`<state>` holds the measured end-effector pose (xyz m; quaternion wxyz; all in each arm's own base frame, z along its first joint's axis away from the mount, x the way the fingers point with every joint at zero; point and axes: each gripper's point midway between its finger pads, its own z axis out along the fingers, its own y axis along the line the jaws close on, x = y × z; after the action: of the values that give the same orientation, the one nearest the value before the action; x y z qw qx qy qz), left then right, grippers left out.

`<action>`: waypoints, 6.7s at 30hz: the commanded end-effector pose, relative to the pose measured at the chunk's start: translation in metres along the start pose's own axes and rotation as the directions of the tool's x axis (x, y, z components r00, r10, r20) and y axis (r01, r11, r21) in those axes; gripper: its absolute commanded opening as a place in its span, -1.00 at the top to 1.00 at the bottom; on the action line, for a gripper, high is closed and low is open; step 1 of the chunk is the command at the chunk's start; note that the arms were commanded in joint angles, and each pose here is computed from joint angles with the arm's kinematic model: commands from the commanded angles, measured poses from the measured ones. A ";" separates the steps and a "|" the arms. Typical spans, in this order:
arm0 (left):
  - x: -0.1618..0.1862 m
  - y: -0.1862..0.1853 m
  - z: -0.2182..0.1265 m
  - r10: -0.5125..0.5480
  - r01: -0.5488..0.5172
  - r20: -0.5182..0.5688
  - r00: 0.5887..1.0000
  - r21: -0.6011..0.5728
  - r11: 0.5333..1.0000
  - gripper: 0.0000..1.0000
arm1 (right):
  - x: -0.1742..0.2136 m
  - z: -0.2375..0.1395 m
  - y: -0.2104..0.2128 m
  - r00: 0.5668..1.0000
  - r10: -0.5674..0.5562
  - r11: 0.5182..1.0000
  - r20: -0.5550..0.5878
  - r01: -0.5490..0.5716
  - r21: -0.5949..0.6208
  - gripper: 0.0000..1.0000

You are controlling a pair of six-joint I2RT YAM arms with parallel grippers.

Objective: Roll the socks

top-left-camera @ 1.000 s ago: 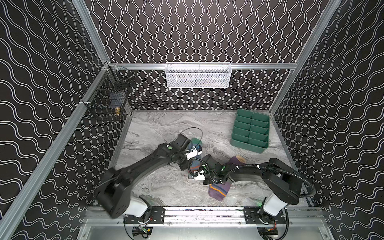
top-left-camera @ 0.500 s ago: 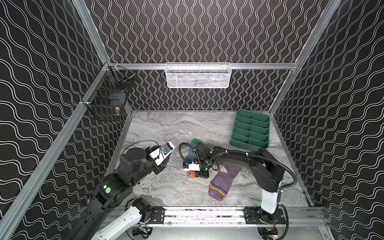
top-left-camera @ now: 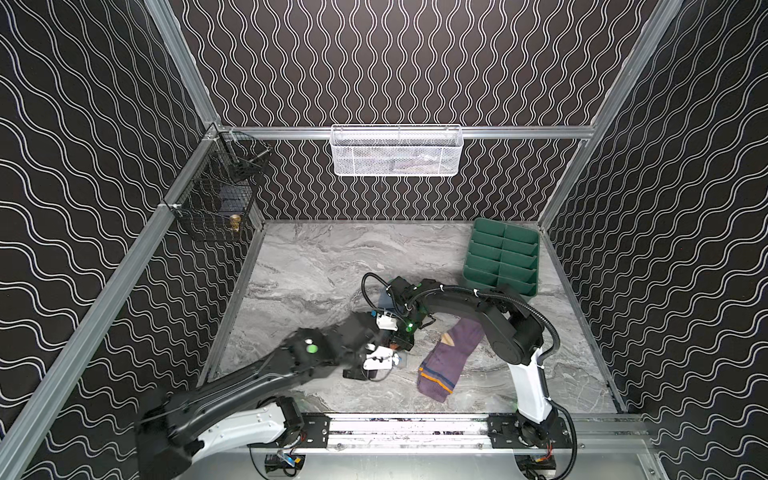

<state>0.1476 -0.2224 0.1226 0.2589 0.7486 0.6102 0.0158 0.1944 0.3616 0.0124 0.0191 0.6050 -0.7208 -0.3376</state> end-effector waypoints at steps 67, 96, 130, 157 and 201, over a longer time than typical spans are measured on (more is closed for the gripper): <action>-0.008 -0.026 0.098 -0.343 0.497 -0.363 0.866 0.564 0.659 1.00 | 0.019 -0.359 0.162 0.355 -0.461 0.707 0.813 -0.407 0.579 -1.00; 0.017 -0.038 0.131 -0.363 0.569 -0.442 0.820 0.557 0.605 1.00 | 0.038 -0.039 0.070 0.705 -0.637 0.265 -0.311 0.579 0.771 -0.44; 0.030 0.123 0.052 -0.529 0.497 -0.097 0.843 -0.234 0.835 0.46 | 0.082 0.001 0.037 0.902 -0.328 0.670 -0.281 0.432 0.604 1.00; 0.000 0.135 -0.159 -0.168 0.297 0.297 0.940 -0.472 0.830 0.05 | 0.031 0.013 -0.018 0.939 0.306 0.951 -0.154 -0.309 0.010 1.00; 0.031 -0.008 0.119 0.128 -0.125 -0.284 0.950 0.029 0.992 1.00 | 0.056 -0.002 -0.054 0.937 0.344 0.937 -0.062 -0.339 0.083 0.52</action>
<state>0.2147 -0.2390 0.0201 0.2104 0.7641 0.5787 0.1926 0.1954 0.3466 0.0117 0.1336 0.4267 -0.7730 -0.4502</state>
